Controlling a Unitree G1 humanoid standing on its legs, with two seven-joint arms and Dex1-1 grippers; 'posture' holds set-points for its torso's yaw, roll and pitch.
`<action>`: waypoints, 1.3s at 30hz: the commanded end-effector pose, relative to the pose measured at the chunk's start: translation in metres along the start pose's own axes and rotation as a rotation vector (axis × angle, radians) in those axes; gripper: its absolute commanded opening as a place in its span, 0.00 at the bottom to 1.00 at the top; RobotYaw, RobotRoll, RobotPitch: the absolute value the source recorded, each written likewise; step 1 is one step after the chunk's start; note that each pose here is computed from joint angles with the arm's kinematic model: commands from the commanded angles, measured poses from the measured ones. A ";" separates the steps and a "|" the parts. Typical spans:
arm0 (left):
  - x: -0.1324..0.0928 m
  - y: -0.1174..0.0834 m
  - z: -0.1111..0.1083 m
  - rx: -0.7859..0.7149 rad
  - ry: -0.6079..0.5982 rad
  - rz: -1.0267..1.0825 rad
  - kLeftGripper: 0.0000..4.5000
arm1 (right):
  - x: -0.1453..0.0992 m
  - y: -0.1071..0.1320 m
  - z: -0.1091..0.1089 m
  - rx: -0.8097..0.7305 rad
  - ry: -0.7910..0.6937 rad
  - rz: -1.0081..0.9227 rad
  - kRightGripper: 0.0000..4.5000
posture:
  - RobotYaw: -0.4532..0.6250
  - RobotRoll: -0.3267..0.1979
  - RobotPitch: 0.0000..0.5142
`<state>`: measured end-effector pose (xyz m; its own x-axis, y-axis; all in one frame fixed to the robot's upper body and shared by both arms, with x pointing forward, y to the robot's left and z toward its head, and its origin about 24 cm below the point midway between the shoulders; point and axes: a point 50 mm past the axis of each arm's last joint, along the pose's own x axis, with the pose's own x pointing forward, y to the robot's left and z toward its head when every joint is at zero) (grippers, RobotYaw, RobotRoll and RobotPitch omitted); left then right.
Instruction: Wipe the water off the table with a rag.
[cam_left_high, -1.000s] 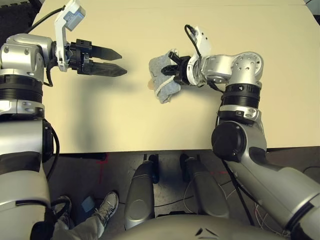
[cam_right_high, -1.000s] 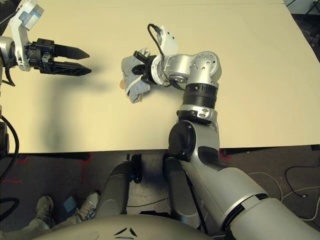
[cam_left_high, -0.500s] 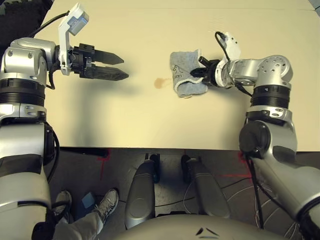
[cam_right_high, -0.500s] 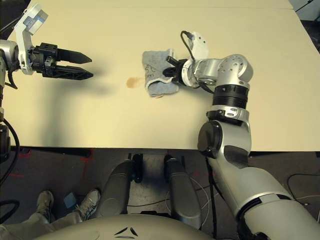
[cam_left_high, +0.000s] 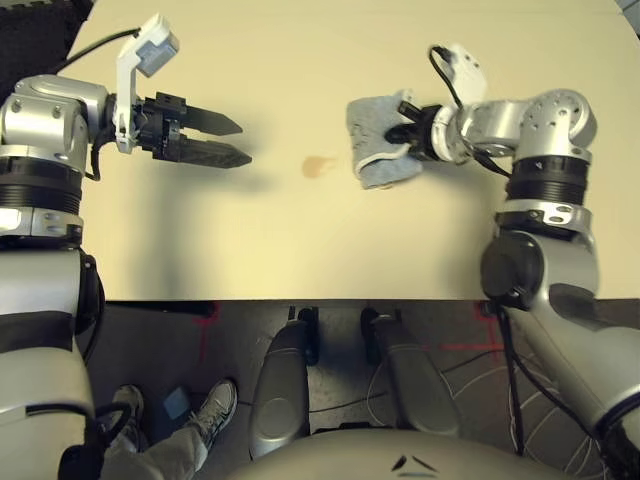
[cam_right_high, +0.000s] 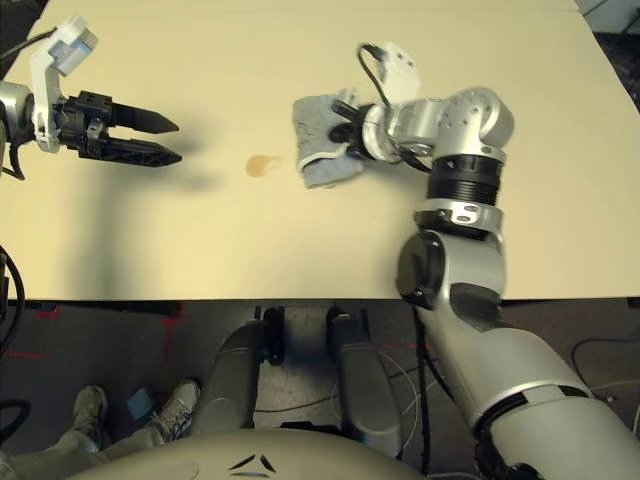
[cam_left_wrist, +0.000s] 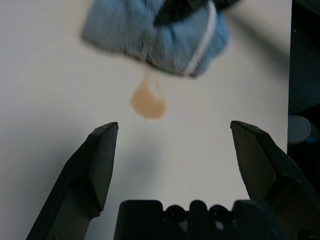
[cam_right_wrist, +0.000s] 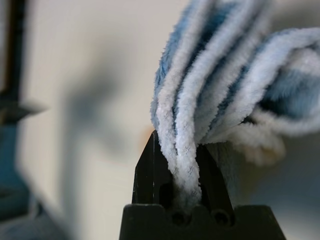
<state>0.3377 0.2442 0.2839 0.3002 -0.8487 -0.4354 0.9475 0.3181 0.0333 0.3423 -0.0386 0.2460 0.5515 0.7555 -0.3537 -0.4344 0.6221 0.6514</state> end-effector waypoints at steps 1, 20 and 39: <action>-0.006 0.000 -0.003 -0.013 0.008 0.003 1.00 | 0.008 0.019 -0.013 0.015 0.026 0.069 0.00 | 0.37 0.62 0.64; -0.008 -0.004 -0.007 -0.022 0.007 -0.010 1.00 | 0.065 0.044 -0.077 0.157 0.246 0.117 0.00 | 0.41 0.62 0.65; -0.007 -0.003 -0.015 -0.052 0.004 -0.012 1.00 | 0.080 0.108 -0.080 0.160 0.294 0.330 0.00 | 0.41 0.62 0.66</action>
<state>0.3329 0.2512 0.2747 0.2888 -0.8525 -0.4358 0.9455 0.3256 -0.0103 0.3493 0.0005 0.2284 0.4963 0.7955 -0.3476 -0.3220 0.5405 0.7773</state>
